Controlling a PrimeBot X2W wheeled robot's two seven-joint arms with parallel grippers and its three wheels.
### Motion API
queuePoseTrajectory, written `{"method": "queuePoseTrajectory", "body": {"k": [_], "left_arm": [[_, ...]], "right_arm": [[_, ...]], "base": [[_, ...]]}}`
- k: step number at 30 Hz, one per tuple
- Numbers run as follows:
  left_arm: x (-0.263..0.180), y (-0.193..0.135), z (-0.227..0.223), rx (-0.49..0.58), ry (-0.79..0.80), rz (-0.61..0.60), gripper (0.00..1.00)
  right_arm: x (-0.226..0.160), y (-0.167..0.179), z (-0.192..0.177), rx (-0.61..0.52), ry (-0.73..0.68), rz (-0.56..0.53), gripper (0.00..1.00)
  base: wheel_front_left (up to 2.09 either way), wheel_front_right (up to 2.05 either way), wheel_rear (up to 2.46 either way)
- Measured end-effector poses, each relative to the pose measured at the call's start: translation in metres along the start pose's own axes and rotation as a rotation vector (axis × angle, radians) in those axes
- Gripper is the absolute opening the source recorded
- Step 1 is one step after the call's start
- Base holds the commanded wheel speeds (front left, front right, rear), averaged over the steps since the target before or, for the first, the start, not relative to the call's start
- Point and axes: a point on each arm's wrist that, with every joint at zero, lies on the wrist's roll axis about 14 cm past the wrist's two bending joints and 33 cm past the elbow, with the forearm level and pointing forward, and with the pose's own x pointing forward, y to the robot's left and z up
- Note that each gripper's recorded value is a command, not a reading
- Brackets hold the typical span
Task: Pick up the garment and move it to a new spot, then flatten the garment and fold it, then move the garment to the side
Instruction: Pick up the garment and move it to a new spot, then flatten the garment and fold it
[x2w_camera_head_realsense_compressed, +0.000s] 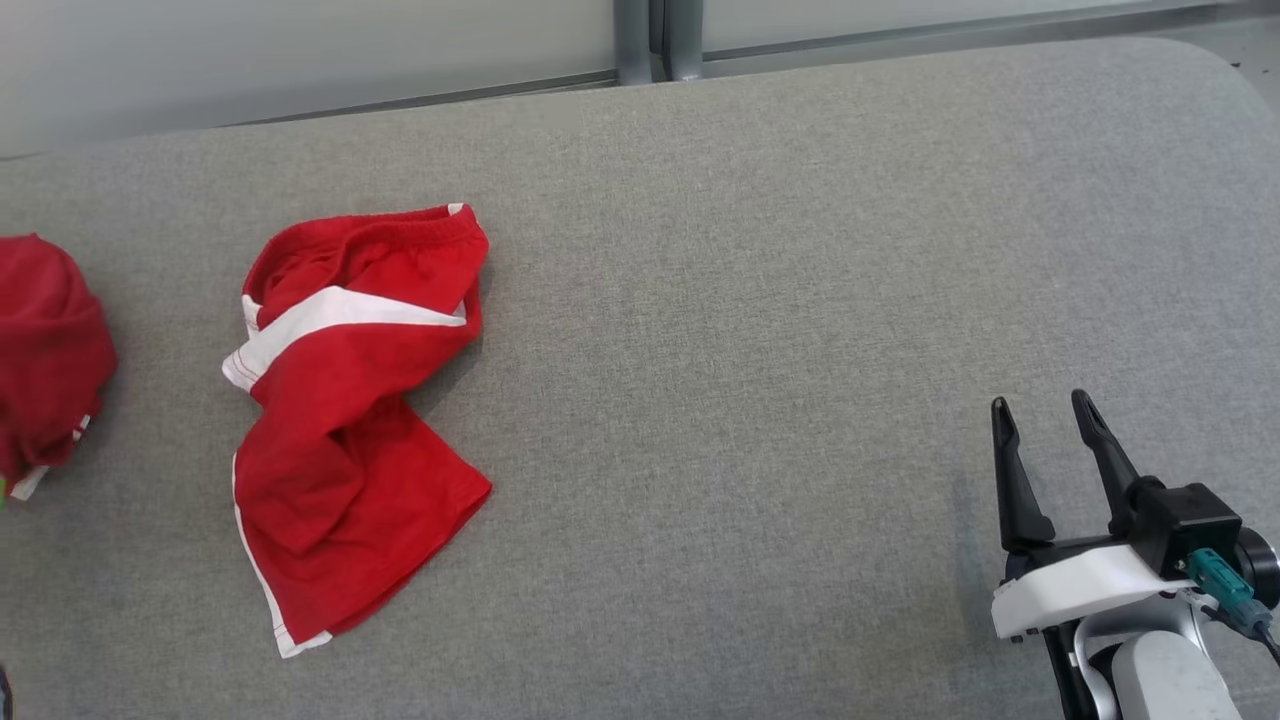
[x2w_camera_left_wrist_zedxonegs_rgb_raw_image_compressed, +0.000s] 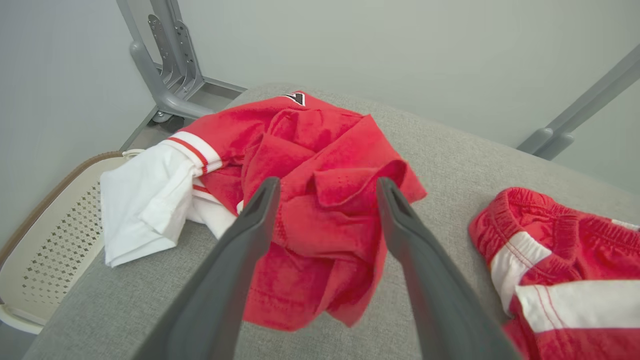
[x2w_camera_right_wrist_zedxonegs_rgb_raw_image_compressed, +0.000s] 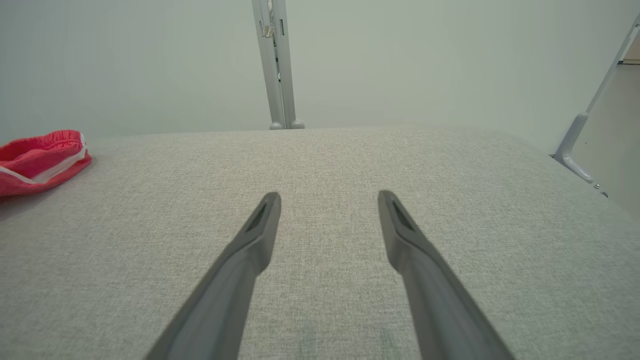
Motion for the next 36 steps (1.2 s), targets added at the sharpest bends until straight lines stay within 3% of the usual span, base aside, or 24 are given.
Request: {"method": "queuePoseTrajectory", "body": {"k": [4, 7, 10, 20, 25, 30, 31, 32, 36], "left_arm": [[-0.017, -0.021, 0.025, 0.012, -0.125, -0.046, 1.00], [-0.032, -0.055, 0.039, 0.002, -0.199, -0.132, 1.00], [-0.051, -0.093, 0.012, 0.011, -0.132, -0.224, 1.00], [-0.055, -0.164, -0.048, 0.108, 0.102, -0.392, 1.00], [-0.047, -0.180, -0.083, 0.128, 0.256, -0.431, 1.00], [-0.024, -0.165, -0.098, 0.141, 0.314, -0.373, 1.00], [-0.021, -0.163, -0.103, 0.147, 0.333, -0.371, 0.23], [-0.019, -0.165, -0.106, 0.151, 0.342, -0.375, 0.00], [-0.013, -0.189, -0.107, 0.165, 0.344, -0.450, 0.00]], "right_arm": [[-0.008, 0.000, 0.002, -0.009, -0.002, 0.000, 1.00], [-0.008, 0.003, 0.006, -0.015, -0.015, 0.010, 1.00], [-0.008, 0.012, 0.011, -0.015, -0.030, 0.038, 1.00], [-0.016, 0.003, 0.014, -0.035, -0.033, 0.012, 1.00], [-0.021, -0.006, 0.013, -0.039, -0.029, -0.014, 1.00], [-0.023, -0.012, 0.009, -0.032, -0.015, -0.037, 1.00], [-0.024, -0.014, 0.009, -0.032, -0.015, -0.041, 1.00], [-0.025, -0.016, 0.009, -0.030, -0.012, -0.047, 1.00], [-0.029, -0.024, 0.007, -0.027, -0.004, -0.075, 1.00]], "base": [[0.00, 0.00, 0.00], [0.00, 0.00, 0.00], [0.00, 0.00, 0.00], [0.00, 0.00, 0.00], [0.00, 0.00, 0.00], [0.00, 0.00, 0.00], [0.00, 0.00, 0.00], [0.00, 0.00, 0.00], [0.00, 0.00, 0.00]]}}
